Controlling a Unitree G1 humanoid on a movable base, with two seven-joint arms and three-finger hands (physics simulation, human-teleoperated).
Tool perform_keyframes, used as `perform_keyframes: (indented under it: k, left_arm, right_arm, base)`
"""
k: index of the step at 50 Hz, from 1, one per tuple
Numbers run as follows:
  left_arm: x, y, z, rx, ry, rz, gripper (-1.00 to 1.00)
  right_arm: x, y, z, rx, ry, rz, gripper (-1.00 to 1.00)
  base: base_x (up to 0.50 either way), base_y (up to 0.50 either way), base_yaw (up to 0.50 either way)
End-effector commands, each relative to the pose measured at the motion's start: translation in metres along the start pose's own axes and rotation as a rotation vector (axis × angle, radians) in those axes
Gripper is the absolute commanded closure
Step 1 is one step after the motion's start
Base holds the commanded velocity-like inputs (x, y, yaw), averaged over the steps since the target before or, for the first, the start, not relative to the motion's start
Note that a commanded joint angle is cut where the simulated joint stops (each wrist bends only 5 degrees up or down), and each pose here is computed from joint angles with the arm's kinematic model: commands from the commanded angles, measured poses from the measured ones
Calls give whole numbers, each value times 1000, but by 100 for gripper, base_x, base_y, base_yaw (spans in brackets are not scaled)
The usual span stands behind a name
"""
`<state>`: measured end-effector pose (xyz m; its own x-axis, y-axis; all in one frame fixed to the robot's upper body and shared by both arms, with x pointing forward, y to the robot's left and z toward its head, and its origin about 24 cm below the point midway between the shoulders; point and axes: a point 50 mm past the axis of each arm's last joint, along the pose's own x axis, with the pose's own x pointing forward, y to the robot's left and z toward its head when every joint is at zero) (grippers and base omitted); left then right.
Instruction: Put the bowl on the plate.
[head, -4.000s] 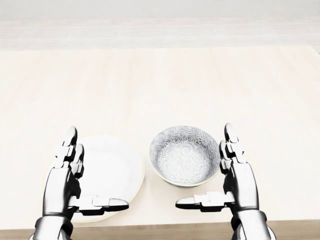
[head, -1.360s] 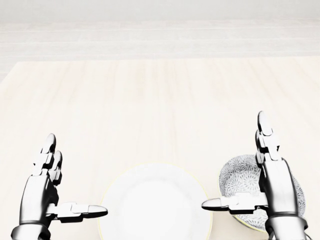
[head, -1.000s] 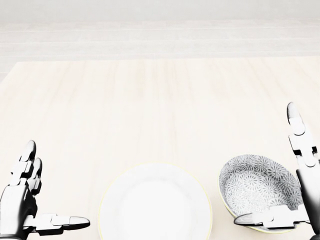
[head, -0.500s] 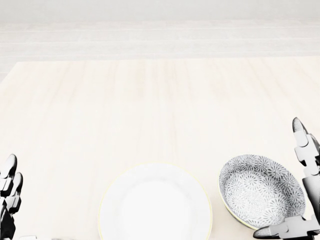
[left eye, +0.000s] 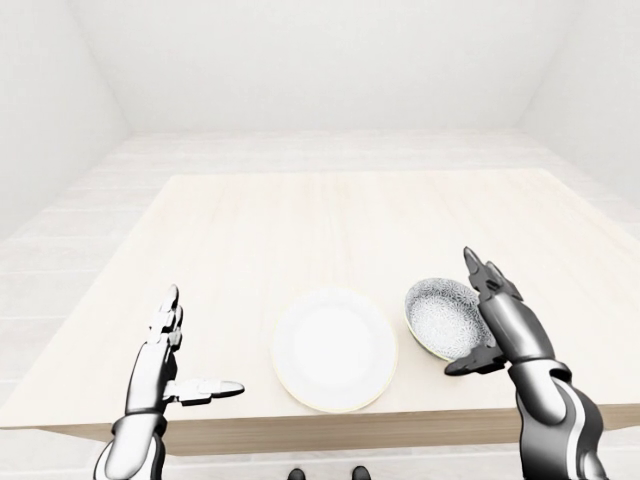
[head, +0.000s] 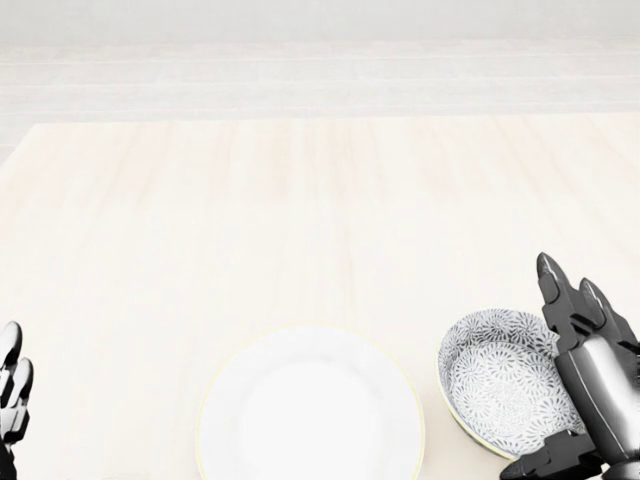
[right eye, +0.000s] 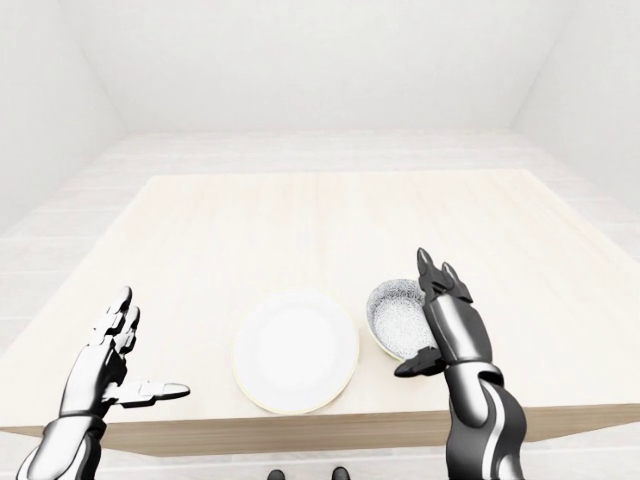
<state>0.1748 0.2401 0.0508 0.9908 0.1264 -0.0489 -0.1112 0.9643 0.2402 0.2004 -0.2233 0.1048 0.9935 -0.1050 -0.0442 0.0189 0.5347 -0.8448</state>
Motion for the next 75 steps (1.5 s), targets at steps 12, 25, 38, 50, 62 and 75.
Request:
perform_keyframes:
  k: [12, 25, 38, 50, 62, 75]
  left_arm:
    - [-1, 4, 0, 6, -3, 10, -100]
    - [1, 4, 1, 10, -7, 15, -100]
    - [2, 5, 3, 15, -11, 16, -100]
    - [3, 6, 4, 22, -12, 18, -100]
    - [3, 6, 3, 26, -11, 20, -100]
    - [2, 6, 2, 26, -9, 21, -100]
  right_arm:
    - [-1, 18, -7, -106, 68, 77, -100]
    - [-6, 22, -21, -163, 145, 93, -100]
    - [-2, 29, -26, -197, 170, 112, -100]
    - [1, 41, -34, -227, 199, 139, -100]
    - [4, 48, -37, -225, 200, 151, -100]
    - [7, 57, -36, -220, 187, 182, -100]
  base:
    - [0, 0, 0]
    - [0, 0, 0]
    - [0, 0, 0]
    - [0, 0, 0]
    - [0, 0, 0]
    - [0, 0, 0]
